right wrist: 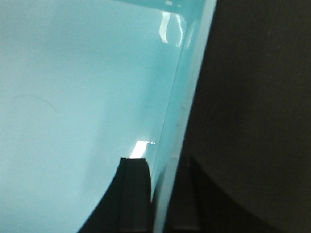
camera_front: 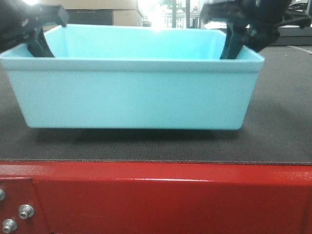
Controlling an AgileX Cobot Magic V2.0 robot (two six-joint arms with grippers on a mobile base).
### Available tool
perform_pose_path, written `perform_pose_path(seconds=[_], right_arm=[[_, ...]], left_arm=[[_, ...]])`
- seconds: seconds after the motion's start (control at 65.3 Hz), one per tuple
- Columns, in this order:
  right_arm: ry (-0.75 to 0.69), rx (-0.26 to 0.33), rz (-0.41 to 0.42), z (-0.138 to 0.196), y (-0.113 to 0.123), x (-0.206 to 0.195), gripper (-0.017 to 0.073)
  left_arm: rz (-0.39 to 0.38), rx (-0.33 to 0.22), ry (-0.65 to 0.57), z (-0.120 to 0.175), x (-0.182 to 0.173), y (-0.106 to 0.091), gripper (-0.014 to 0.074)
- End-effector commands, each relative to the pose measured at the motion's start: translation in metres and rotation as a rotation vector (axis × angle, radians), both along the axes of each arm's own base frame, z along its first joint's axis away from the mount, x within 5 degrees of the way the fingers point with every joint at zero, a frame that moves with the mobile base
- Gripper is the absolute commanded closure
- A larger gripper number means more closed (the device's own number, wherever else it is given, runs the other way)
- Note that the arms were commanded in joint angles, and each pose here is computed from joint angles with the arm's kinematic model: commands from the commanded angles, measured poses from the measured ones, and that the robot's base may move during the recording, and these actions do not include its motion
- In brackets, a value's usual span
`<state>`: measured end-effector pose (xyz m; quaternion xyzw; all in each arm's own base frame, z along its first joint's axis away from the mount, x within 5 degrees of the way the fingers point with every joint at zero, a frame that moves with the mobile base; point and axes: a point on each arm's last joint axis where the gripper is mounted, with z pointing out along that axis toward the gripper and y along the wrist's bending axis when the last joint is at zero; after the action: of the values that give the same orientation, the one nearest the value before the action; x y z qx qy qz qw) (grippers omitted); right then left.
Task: Fetch blue bin and place on conveyor start
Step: 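Open both grippers and lift them off the bin rim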
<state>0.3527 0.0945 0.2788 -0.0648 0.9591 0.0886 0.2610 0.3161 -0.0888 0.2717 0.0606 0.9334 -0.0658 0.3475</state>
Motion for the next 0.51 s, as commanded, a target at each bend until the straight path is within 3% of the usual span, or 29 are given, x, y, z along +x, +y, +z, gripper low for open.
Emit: perform_pose_path(seconds=[0.0, 0.107, 0.276, 0.337, 0.49], right_arm=[[-0.044, -0.059, 0.022, 0.0, -0.007, 0.005, 0.0638], [-0.045, -0.058, 0.022, 0.0, -0.007, 0.005, 0.0435], [-0.054, -0.056, 0.022, 0.004, -0.007, 0.003, -0.0015], [-0.063, -0.054, 0.022, 0.009, -0.008, 0.001, -0.0008], [-0.142, -0.044, 0.012, 0.037, -0.014, -0.012, 0.0032]], left_arm=[[-0.011, 0.012, -0.037, 0.0, 0.004, 0.001, 0.0603], [-0.011, 0.012, -0.036, 0.0, 0.005, 0.0, 0.0404], [-0.009, 0.01, -0.046, 0.011, 0.007, 0.0, 0.0036], [-0.007, 0.011, -0.047, 0.02, 0.007, 0.0, -0.0029], [-0.01, 0.044, -0.072, 0.048, -0.001, 0.005, 0.0011]])
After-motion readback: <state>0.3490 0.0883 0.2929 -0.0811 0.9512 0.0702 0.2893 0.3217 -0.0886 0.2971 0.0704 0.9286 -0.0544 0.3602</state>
